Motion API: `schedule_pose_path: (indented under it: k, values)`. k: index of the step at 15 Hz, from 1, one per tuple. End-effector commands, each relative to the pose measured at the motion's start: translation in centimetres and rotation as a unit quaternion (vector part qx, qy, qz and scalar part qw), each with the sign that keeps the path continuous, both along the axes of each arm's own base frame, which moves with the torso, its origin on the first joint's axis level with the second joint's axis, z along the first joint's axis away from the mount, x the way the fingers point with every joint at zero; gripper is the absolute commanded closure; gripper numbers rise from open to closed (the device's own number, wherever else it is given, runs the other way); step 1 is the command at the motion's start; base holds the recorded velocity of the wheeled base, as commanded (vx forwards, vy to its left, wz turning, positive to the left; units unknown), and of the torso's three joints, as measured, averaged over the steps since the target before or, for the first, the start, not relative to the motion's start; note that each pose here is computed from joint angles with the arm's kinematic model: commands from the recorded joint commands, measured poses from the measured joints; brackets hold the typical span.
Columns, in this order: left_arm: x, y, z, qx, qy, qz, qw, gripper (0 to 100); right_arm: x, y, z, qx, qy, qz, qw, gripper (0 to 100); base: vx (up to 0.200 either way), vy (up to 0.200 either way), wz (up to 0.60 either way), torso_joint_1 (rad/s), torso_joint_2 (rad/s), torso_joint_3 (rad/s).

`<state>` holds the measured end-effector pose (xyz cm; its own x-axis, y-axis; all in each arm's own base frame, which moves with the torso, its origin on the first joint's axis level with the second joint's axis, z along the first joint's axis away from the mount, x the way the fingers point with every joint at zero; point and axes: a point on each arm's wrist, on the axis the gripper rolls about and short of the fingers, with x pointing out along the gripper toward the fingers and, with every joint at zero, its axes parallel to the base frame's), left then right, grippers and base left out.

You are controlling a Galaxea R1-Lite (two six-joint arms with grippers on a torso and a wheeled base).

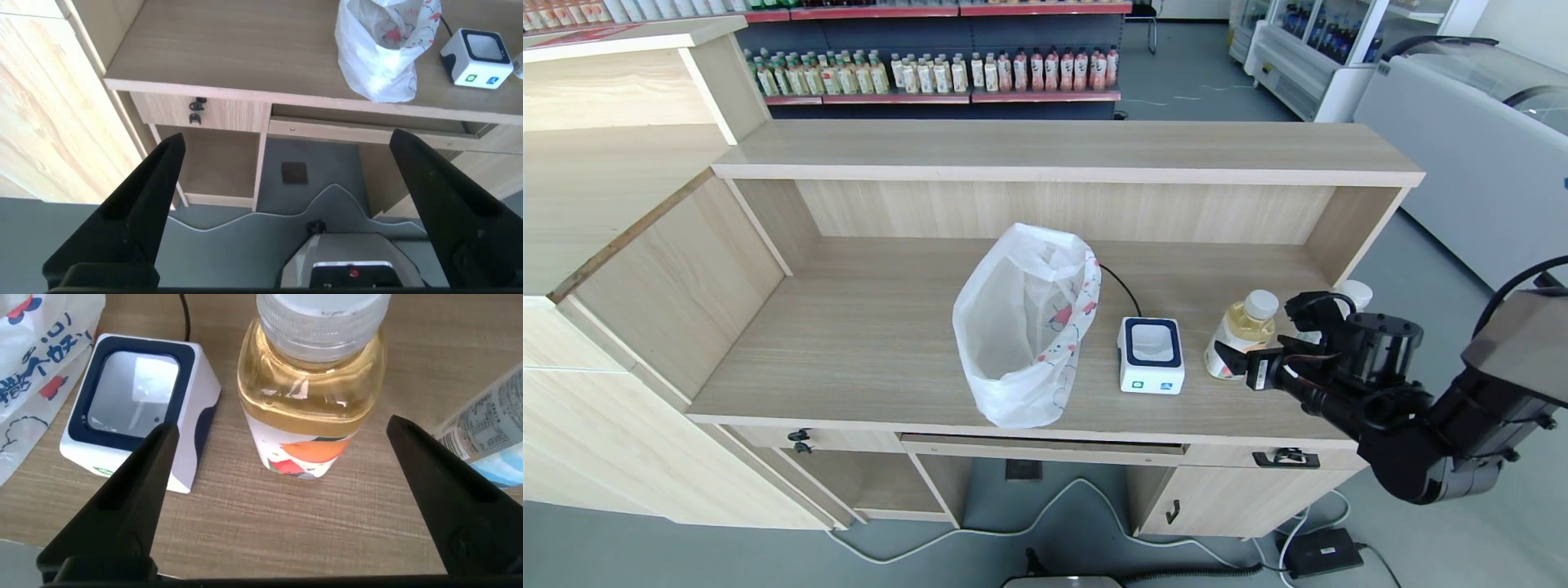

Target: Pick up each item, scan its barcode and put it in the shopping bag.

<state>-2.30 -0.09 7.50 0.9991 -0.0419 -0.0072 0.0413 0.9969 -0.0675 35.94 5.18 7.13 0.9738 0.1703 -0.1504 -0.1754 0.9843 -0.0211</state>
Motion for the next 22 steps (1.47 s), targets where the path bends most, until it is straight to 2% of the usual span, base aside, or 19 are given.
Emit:
schedule_pose_path:
  k: [1, 12, 22]
  values:
    - [0.0, 0.0, 0.0, 0.000, 0.000, 0.000, 1.0000, 0, 0.8, 0.2, -0.8, 0.000, 0.003, 0.001, 1.000, 0, 0.000, 0.000, 0.00, 0.000, 0.00, 0.000]
    - [0.0, 0.0, 0.0, 0.000, 0.000, 0.000, 1.0000, 0, 3.9, 0.6, -2.5, -0.001, -0.013, -0.010, 1.000, 0, 0.000, 0.000, 0.00, 0.000, 0.00, 0.000]
    - [0.0, 0.0, 0.0, 0.000, 0.000, -0.001, 1.0000, 0, 6.5, 1.1, -3.1, 0.004, -0.039, -0.006, 0.999, 0, 0.000, 0.000, 0.00, 0.000, 0.00, 0.000]
